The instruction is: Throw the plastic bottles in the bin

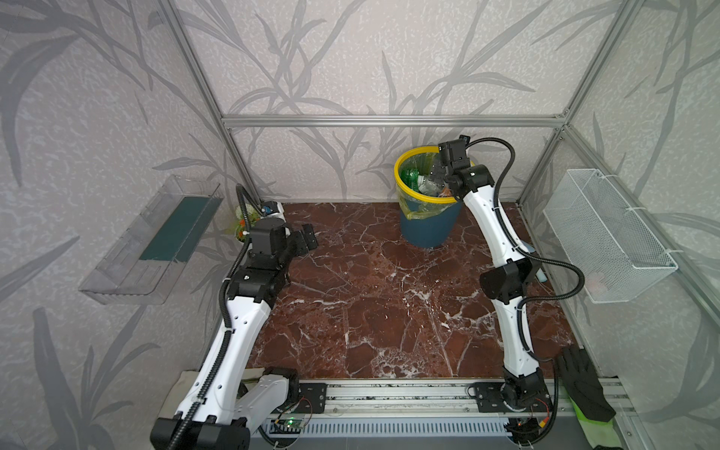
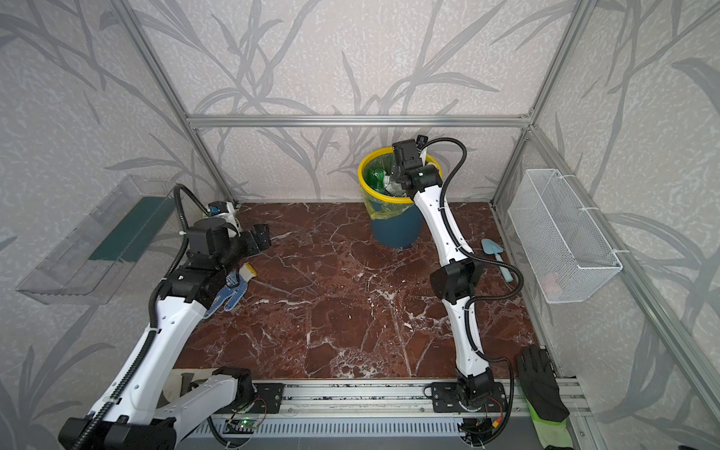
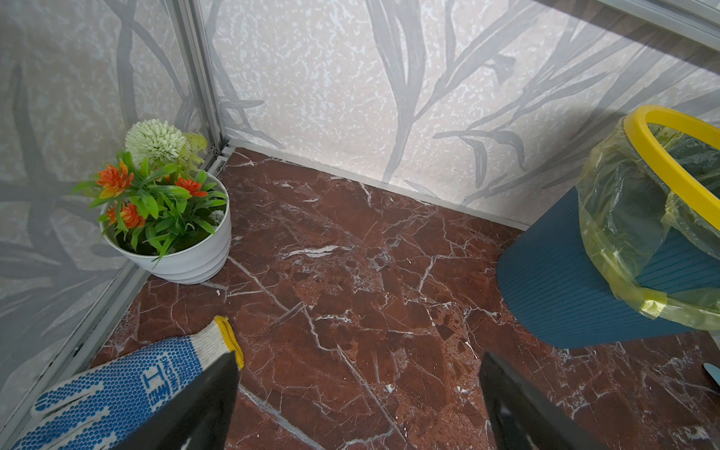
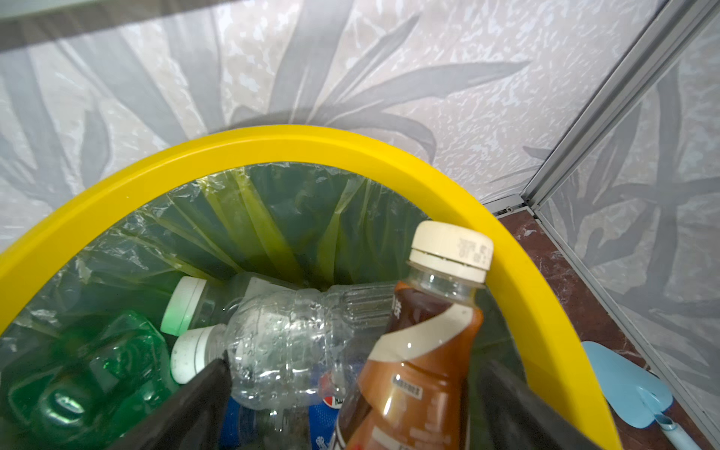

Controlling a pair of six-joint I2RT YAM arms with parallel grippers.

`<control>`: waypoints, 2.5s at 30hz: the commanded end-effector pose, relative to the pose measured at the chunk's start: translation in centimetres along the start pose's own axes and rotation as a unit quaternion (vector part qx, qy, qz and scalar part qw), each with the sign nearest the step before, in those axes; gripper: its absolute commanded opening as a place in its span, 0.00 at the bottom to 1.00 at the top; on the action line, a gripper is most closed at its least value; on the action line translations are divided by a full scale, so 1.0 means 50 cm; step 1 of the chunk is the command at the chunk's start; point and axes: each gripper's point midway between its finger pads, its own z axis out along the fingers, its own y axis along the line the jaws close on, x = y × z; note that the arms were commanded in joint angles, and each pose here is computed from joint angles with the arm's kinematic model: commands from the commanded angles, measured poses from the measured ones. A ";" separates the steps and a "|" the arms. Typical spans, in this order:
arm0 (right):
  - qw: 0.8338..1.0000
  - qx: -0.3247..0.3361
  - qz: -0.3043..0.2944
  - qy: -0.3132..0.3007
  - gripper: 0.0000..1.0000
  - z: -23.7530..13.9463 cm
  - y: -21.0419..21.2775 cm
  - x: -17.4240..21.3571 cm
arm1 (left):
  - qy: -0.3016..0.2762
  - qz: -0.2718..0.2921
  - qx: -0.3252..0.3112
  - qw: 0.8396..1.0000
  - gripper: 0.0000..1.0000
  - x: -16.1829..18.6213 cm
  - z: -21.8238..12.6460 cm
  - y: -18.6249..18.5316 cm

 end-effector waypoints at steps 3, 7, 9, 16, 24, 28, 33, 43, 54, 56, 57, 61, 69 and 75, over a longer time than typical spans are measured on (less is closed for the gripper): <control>0.995 -0.078 0.012 0.058 0.99 0.022 0.062 0.057 | -0.002 -0.007 -0.003 1.000 0.96 0.003 -0.003 0.009; 0.984 -0.168 0.000 0.058 0.99 0.013 0.123 0.046 | -0.003 -0.007 -0.004 1.000 0.96 0.002 -0.004 0.010; 0.978 -0.202 0.000 0.054 0.99 0.006 0.143 0.035 | -0.003 -0.008 -0.003 1.000 0.95 0.001 -0.005 0.010; 0.976 -0.213 -0.033 0.021 0.99 -0.036 0.125 -0.019 | -0.008 -0.009 -0.005 1.000 0.95 -0.002 -0.008 0.014; 0.966 -0.216 -0.128 -0.065 0.99 -0.173 0.078 -0.096 | -0.009 -0.049 0.009 0.999 0.95 0.006 0.009 0.008; 0.952 -0.225 -0.123 -0.165 0.99 -0.235 0.020 -0.072 | -0.022 -0.079 -0.033 0.996 0.96 0.022 0.031 0.043; 0.944 -0.201 -0.104 -0.241 0.99 -0.288 -0.104 0.024 | -0.062 -0.113 -0.112 0.985 0.96 0.084 0.062 0.121; 0.987 -0.029 -0.057 -0.145 0.99 -0.203 -0.392 0.343 | -0.104 -0.055 -0.281 0.952 0.97 0.179 0.094 0.257; 0.989 0.044 -0.071 -0.120 0.99 -0.107 -0.472 0.458 | -0.083 0.042 -0.289 0.953 0.98 0.250 0.152 0.274; 0.986 0.033 -0.092 -0.135 0.99 -0.098 -0.459 0.448 | -0.092 0.061 -0.271 0.956 0.99 0.256 0.162 0.267; 0.986 0.025 -0.102 -0.132 0.99 -0.095 -0.452 0.447 | -0.093 0.072 -0.258 0.959 0.99 0.255 0.171 0.258; 0.983 -0.006 -0.101 -0.150 1.00 -0.075 -0.445 0.457 | -0.078 0.094 -0.204 0.971 0.99 0.272 0.220 0.224; 0.975 -0.090 -0.150 -0.140 0.99 -0.040 -0.380 0.483 | -0.083 0.106 -0.139 0.981 0.99 0.300 0.258 0.203; 0.977 -0.077 -0.149 -0.133 0.99 -0.038 -0.388 0.484 | -0.056 0.110 -0.125 0.984 0.99 0.304 0.263 0.195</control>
